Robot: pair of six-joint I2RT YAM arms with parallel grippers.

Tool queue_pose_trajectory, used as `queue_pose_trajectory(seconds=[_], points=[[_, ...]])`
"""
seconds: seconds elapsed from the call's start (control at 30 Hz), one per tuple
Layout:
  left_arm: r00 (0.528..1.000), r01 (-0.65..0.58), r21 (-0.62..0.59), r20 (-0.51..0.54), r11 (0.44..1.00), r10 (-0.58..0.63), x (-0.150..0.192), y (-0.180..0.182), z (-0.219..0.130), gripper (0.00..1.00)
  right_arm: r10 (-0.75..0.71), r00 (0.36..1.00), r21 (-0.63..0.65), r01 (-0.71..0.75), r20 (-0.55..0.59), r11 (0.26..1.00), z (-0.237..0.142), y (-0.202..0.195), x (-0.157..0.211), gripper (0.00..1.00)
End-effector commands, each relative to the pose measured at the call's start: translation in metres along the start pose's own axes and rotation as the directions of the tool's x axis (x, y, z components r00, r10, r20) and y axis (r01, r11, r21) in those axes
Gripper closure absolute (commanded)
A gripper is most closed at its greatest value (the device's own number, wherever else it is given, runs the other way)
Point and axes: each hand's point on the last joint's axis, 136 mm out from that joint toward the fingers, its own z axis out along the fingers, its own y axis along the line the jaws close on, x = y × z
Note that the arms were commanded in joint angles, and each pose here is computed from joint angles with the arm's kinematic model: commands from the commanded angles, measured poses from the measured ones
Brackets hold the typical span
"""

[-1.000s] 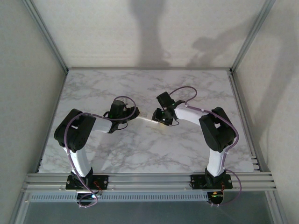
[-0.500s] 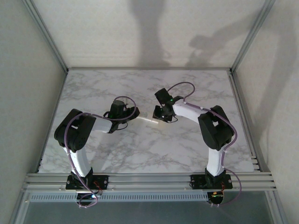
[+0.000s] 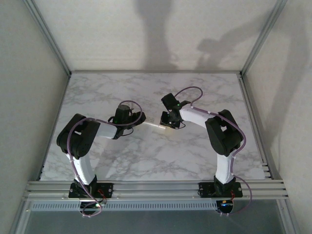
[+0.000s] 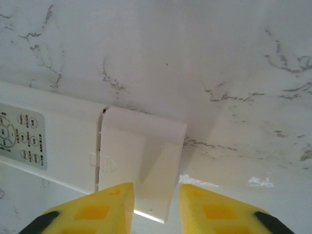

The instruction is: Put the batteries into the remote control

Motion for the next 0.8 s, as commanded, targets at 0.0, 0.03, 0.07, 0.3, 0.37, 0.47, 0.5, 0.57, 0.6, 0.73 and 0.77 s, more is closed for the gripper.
queue_pose_trajectory(seconds=[0.0, 0.03, 0.07, 0.3, 0.37, 0.47, 0.5, 0.57, 0.6, 0.73, 0.77], points=[[0.999, -0.009, 0.031, -0.044, 0.999, 0.011, 0.014, -0.008, 0.002, 0.57, 0.016, 1.0, 0.0, -0.016, -0.014, 1.0, 0.007, -0.001, 0.0, 0.71], [0.999, -0.009, 0.032, -0.044, 0.999, 0.011, 0.014, -0.008, 0.003, 0.57, 0.019, 1.0, -0.009, -0.019, -0.015, 1.0, 0.008, 0.001, 0.0, 0.73], [0.999, -0.008, 0.033, -0.046, 0.999, 0.01, 0.014, -0.008, 0.003, 0.57, 0.02, 1.0, -0.018, -0.02, -0.017, 1.0, 0.009, 0.003, 0.0, 0.73], [0.998, -0.004, 0.05, -0.064, 0.999, 0.007, 0.02, -0.011, 0.006, 0.57, 0.001, 1.0, -0.124, -0.004, -0.018, 0.992, 0.009, 0.032, -0.006, 0.74], [0.997, -0.009, 0.061, -0.071, 0.998, 0.013, 0.023, -0.015, 0.007, 0.57, -0.018, 1.0, -0.165, 0.015, -0.021, 0.986, 0.008, 0.046, -0.007, 0.74], [0.997, -0.018, 0.076, -0.079, 0.997, 0.024, 0.026, -0.021, 0.009, 0.57, -0.051, 0.998, -0.218, 0.045, -0.02, 0.975, 0.005, 0.069, -0.011, 0.74], [0.996, -0.019, 0.082, -0.082, 0.996, 0.026, 0.027, -0.024, 0.009, 0.57, -0.062, 0.998, -0.237, 0.055, -0.023, 0.97, 0.004, 0.076, -0.011, 0.74], [0.996, -0.021, 0.087, -0.089, 0.996, 0.029, 0.03, -0.027, 0.01, 0.57, -0.078, 0.996, -0.261, 0.066, -0.035, 0.963, 0.004, 0.088, -0.009, 0.72], [0.996, -0.024, 0.083, -0.088, 0.996, 0.031, 0.03, -0.028, 0.01, 0.57, -0.08, 0.996, -0.256, 0.068, -0.038, 0.964, 0.004, 0.089, -0.009, 0.7], [0.996, -0.043, 0.046, -0.072, 0.998, 0.047, 0.022, -0.025, 0.009, 0.56, -0.093, 0.995, -0.209, 0.085, -0.026, 0.974, -0.005, 0.076, -0.004, 0.57], [0.997, -0.046, 0.035, -0.063, 0.998, 0.048, 0.016, -0.024, 0.008, 0.56, -0.101, 0.995, -0.195, 0.096, -0.018, 0.976, -0.01, 0.071, -0.002, 0.52]])
